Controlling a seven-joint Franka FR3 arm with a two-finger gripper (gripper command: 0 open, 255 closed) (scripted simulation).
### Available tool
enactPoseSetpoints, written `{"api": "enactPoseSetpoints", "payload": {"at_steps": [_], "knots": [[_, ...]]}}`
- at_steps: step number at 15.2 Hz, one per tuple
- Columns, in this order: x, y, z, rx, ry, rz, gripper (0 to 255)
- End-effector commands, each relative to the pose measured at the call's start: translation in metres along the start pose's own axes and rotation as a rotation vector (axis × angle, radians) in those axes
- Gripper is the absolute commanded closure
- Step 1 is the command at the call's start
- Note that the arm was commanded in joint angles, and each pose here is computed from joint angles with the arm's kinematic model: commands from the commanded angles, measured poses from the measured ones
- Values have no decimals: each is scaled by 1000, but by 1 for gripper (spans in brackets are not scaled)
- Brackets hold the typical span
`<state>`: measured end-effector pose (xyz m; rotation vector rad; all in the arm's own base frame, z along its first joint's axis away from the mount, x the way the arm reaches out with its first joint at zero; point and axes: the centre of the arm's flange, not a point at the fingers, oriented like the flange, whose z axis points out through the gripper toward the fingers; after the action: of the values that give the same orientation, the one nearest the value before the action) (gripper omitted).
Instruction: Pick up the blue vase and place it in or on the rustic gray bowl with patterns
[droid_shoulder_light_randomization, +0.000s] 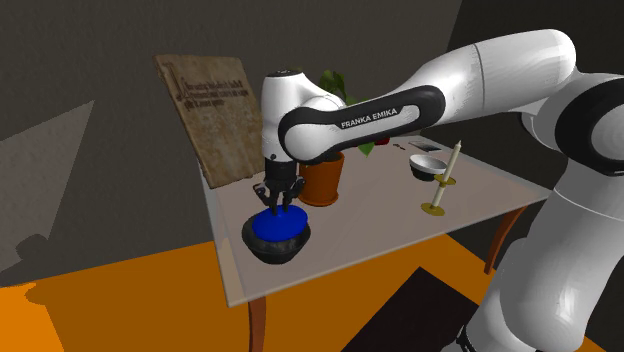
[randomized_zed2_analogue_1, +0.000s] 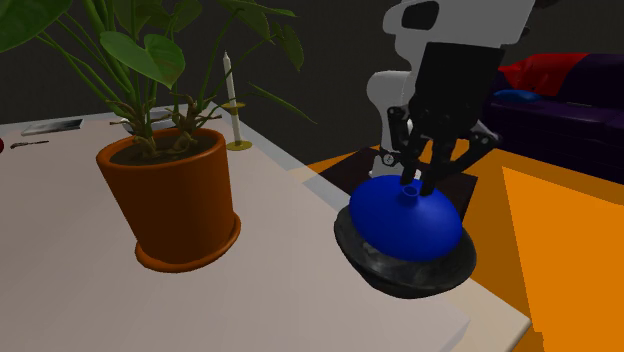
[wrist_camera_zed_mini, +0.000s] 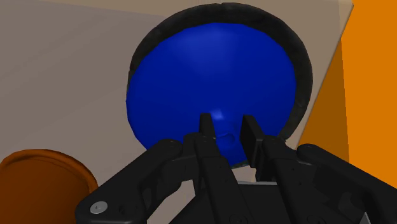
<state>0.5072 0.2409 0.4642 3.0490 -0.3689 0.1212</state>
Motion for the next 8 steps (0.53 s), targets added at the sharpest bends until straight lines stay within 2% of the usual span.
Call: {"api": "enactPoseSetpoints", "payload": {"at_steps": [1,5,6,8], "knots": [[0,0,0,0,1,0,255],[0,0,0,0,1,0,255],[0,0,0,0,1,0,0],[0,0,0,0,1,0,0]]}}
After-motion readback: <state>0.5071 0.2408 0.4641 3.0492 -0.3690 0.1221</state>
